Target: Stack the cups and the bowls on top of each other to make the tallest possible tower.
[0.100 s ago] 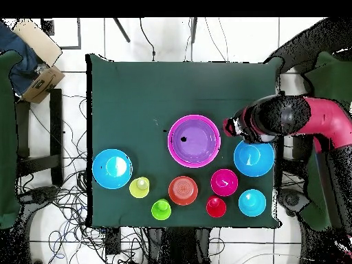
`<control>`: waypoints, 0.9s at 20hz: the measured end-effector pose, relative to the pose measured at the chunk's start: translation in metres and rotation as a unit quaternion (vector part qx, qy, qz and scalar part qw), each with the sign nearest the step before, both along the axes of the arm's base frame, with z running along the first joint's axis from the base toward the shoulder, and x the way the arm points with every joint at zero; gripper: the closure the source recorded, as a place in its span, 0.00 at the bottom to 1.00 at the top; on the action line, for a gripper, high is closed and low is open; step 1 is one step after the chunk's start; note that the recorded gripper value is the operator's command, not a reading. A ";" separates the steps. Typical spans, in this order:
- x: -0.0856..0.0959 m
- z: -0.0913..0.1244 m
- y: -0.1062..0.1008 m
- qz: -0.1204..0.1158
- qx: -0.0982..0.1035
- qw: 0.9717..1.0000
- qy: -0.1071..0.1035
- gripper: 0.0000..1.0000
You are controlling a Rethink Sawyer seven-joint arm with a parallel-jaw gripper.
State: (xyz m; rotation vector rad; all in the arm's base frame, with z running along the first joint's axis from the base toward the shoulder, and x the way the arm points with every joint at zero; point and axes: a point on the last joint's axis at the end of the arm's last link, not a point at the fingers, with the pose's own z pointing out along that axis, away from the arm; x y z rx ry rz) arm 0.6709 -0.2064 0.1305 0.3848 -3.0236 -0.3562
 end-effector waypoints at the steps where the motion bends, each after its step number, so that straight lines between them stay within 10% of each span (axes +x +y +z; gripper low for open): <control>1: -0.001 0.000 0.000 0.000 0.000 1.000 0.000 0.00; 18: 0.004 -0.036 0.033 0.029 -0.003 0.999 -0.029 0.00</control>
